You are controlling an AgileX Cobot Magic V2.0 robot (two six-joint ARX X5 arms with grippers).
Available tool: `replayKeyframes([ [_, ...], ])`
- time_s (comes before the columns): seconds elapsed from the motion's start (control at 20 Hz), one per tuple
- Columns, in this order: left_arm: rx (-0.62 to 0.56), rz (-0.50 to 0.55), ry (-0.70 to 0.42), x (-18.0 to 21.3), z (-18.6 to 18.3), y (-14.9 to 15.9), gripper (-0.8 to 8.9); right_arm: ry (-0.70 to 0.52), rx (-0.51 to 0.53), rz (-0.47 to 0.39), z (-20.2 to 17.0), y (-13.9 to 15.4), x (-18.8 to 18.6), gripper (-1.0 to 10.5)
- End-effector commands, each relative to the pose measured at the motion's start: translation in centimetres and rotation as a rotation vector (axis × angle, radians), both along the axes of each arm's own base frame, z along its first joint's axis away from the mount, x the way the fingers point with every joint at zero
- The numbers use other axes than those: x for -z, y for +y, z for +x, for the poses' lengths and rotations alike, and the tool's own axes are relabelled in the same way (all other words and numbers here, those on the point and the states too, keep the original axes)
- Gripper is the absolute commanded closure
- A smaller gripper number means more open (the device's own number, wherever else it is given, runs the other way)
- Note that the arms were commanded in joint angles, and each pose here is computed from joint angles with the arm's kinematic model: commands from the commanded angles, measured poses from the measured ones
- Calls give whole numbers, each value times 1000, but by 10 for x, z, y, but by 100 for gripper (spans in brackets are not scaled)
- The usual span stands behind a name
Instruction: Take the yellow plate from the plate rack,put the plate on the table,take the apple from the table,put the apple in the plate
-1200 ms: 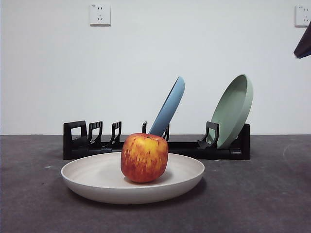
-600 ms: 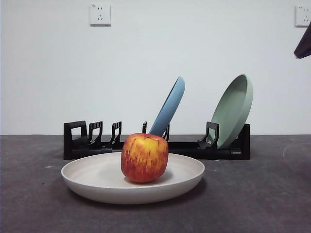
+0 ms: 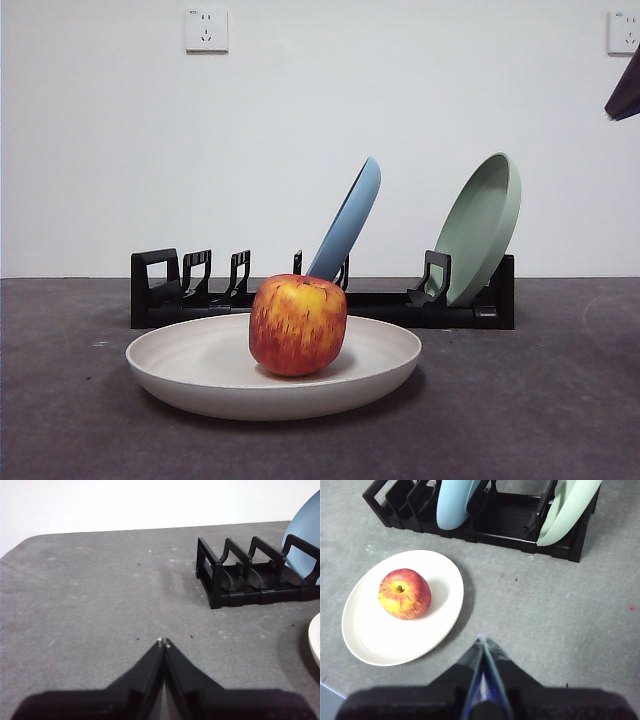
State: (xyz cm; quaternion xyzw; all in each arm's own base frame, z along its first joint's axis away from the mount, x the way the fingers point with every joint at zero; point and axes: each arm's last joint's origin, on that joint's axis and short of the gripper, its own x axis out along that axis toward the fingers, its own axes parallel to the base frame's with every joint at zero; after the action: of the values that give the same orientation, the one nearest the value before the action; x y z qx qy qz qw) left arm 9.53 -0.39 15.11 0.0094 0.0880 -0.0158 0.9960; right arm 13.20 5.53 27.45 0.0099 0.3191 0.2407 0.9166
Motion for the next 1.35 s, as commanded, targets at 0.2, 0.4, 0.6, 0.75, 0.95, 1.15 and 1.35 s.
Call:
replayKeyframes([
  [0.2, -7, -10, 9, 5, 1, 0, 816, 1, 5, 3, 0, 0, 1, 947],
  [0.4, -7, -10, 9, 5, 1, 0, 816, -55, 24, -89, 1, -2, 0, 948],
  [0.6, -7, -10, 9, 5, 1, 0, 816, -207, 247, -254, -14, -18, -11, 947],
  [0.75, -7, -10, 9, 5, 1, 0, 816, -295, 328, -225, -29, -29, -21, 947],
  [0.95, -7, -10, 9, 5, 1, 0, 816, -486, 434, -133, -37, -39, -16, 947],
  [1.15, -7, -10, 9, 5, 1, 0, 816, -620, 392, -51, -35, -40, 30, 947],
  [1.35, -7, -10, 9, 5, 1, 0, 816, -586, 348, -45, -36, -41, 66, 947],
])
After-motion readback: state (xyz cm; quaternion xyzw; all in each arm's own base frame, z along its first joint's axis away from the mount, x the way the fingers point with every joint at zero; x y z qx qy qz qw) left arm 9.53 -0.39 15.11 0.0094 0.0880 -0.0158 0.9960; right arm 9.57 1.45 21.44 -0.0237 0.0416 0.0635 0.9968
